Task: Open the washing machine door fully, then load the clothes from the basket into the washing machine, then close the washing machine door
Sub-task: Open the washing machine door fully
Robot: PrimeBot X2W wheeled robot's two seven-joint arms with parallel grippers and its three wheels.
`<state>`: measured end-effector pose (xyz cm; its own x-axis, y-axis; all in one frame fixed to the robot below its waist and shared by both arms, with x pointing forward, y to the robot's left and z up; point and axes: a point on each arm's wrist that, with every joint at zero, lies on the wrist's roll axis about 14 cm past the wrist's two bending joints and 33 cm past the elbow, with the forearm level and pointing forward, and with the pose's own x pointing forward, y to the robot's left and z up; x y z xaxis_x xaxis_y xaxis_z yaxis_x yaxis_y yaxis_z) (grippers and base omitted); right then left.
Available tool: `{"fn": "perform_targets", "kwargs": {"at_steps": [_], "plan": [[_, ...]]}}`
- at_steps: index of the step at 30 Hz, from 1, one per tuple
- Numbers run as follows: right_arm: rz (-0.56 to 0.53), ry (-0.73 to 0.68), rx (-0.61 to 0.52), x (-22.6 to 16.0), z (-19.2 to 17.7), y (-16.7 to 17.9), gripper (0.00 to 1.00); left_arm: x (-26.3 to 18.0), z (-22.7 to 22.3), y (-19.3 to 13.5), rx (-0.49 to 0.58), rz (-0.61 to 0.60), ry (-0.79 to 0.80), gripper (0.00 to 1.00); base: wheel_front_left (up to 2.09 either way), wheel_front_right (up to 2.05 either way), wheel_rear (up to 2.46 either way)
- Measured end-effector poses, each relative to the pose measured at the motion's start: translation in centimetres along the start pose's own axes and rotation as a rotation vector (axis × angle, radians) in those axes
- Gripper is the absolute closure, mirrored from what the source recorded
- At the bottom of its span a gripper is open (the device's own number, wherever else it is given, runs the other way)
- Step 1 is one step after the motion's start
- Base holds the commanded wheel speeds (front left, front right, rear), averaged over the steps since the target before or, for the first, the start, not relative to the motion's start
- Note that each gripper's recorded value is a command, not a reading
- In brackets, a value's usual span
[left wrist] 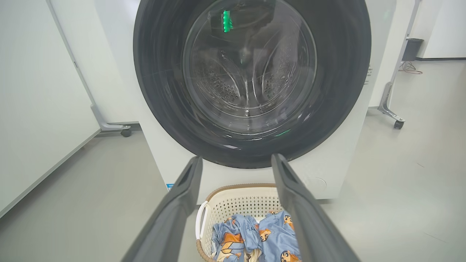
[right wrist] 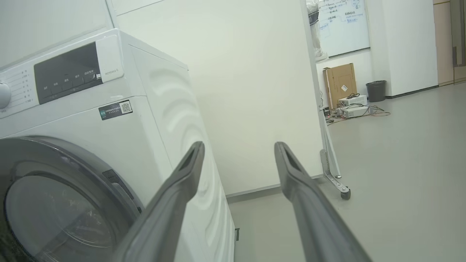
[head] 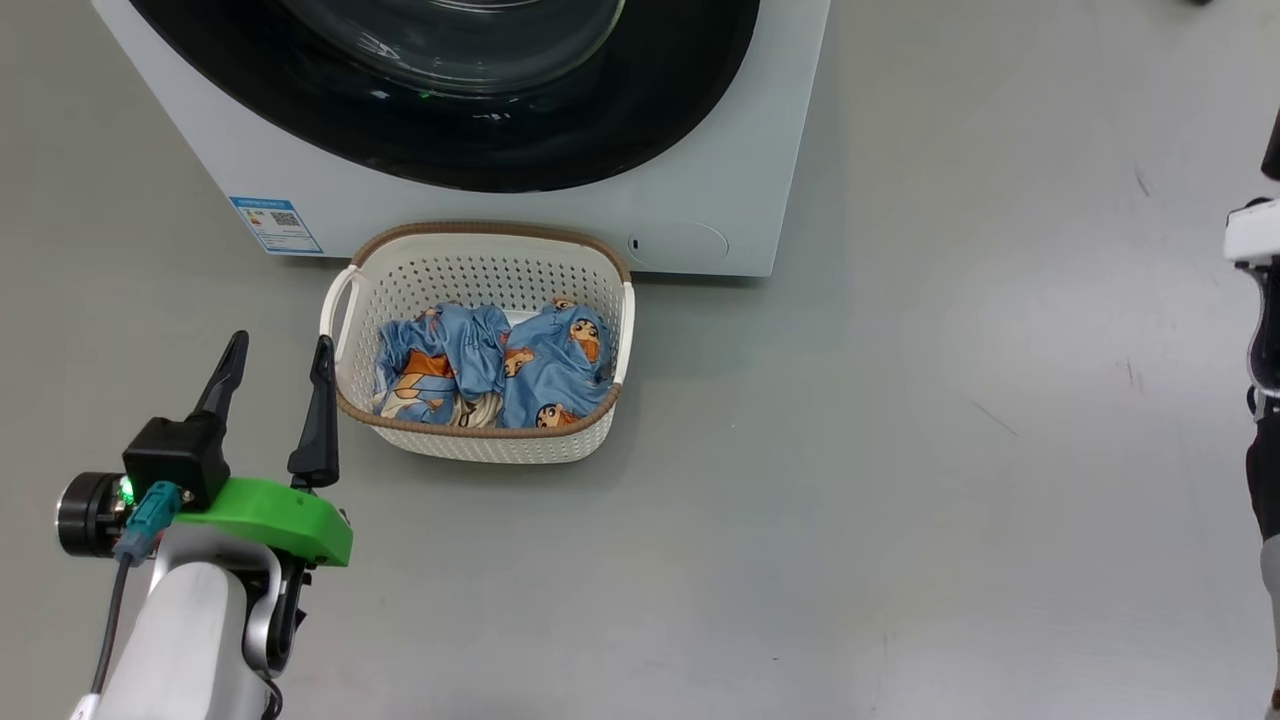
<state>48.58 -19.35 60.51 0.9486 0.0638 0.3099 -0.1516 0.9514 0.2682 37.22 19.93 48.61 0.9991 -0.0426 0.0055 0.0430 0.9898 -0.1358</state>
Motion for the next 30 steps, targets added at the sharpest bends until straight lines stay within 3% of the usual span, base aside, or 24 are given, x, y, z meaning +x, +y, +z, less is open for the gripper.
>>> {"fn": "perform_targets", "kwargs": {"at_steps": [5,15,17,18,20,24,30], "plan": [[-0.031,-0.068,0.132,2.0,1.5,0.1,0.0,-0.1,-0.4,0.4,-0.004,0.011,0.012,0.0,0.0,0.0,0.0],[-0.173,-0.061,0.645,4.0,-1.0,-0.2,0.02,-0.3,-1.5,1.0,-0.019,0.044,0.042,0.0,0.0,0.0,0.0],[-0.205,-0.037,0.714,4.1,-2.0,-0.3,0.48,-0.4,-1.7,1.2,-0.019,0.051,0.048,0.0,0.0,0.0,0.0],[-0.213,-0.026,0.738,4.2,-2.5,-0.4,0.55,-0.4,-1.8,1.3,-0.019,0.055,0.052,0.0,0.0,0.0,0.0],[-0.234,-0.009,0.794,4.5,-3.0,-0.6,1.0,-0.5,-2.0,1.5,-0.019,0.059,0.059,0.0,0.0,0.0,0.0],[-0.274,0.024,0.895,5.2,-4.0,-1.2,1.0,-0.3,-2.3,1.5,-0.025,0.065,0.067,0.0,0.0,0.0,0.0],[-0.24,0.16,0.972,7.1,-5.6,0.7,1.0,0.2,-2.6,1.7,-0.025,0.072,0.071,0.0,0.0,0.0,0.0]]}}
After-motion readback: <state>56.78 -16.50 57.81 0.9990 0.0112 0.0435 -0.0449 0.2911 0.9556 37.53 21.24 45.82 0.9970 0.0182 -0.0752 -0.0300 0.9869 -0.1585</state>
